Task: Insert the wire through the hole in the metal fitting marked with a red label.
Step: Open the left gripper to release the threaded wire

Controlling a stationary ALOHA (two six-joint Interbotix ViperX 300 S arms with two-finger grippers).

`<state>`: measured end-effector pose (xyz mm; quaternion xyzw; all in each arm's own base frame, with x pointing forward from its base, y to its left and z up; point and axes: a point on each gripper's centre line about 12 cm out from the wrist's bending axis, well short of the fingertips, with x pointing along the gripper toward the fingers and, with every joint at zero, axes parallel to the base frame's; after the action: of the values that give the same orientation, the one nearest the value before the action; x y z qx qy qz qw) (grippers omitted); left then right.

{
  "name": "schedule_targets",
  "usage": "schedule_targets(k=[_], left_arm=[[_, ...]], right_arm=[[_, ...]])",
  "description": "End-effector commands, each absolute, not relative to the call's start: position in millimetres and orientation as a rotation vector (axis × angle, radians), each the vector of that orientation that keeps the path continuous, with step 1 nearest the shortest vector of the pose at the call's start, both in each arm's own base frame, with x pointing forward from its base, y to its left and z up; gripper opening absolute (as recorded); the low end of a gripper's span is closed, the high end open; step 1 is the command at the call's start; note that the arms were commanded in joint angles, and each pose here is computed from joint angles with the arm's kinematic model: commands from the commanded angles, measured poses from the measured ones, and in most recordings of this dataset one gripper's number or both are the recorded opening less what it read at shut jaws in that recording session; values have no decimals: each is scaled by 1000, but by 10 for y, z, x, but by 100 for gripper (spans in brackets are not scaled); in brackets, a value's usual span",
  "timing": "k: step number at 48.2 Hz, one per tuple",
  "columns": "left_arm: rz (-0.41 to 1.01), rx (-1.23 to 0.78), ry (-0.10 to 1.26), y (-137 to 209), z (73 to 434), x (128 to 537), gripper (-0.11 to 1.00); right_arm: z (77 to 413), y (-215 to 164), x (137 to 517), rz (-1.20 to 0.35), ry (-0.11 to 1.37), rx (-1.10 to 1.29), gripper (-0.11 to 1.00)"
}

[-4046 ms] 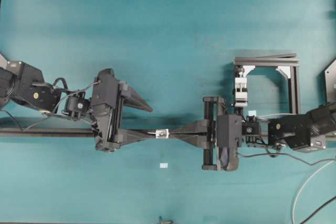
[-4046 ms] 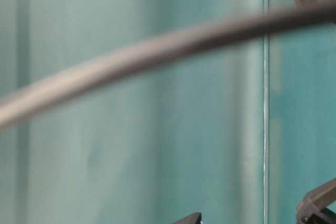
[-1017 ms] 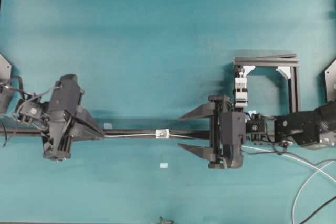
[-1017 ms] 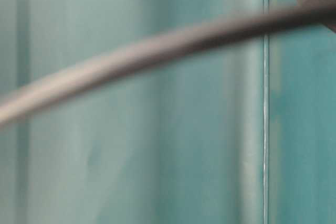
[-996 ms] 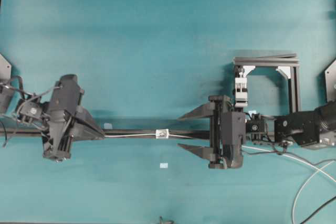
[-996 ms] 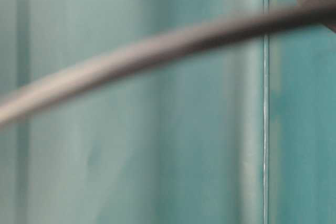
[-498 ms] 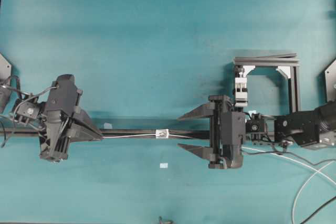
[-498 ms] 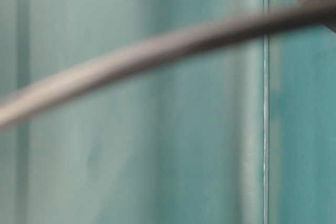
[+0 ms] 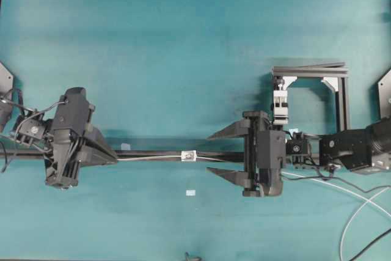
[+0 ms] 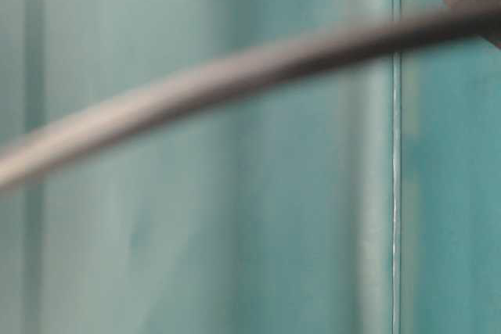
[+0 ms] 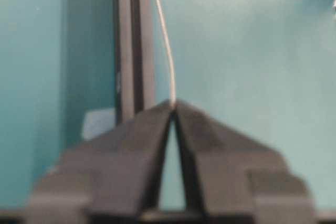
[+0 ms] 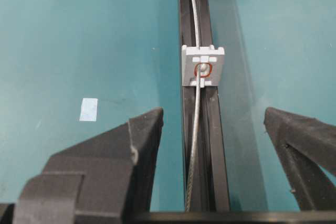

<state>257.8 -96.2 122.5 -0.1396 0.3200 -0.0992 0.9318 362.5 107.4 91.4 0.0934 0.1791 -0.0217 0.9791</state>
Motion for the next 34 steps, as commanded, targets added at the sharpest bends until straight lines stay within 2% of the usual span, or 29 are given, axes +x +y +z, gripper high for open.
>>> schedule_targets(k=[1, 7, 18, 34], left_arm=[[-211, -286, 641, -977, 1259, 2591, -4], [-211, -285, 642, -976, 1255, 2587, 15], [-208, -286, 643, -967, 1256, 2588, 78], [-189, -286, 644, -909, 1268, 2599, 79]], right_arm=[[1071, 1086, 3671, -37, 316, 204, 87], [1071, 1081, 3673, -39, 315, 204, 87], [1071, 1086, 3671, -37, 316, 204, 87], [1077, 1080, 3655, -37, 317, 204, 87]])
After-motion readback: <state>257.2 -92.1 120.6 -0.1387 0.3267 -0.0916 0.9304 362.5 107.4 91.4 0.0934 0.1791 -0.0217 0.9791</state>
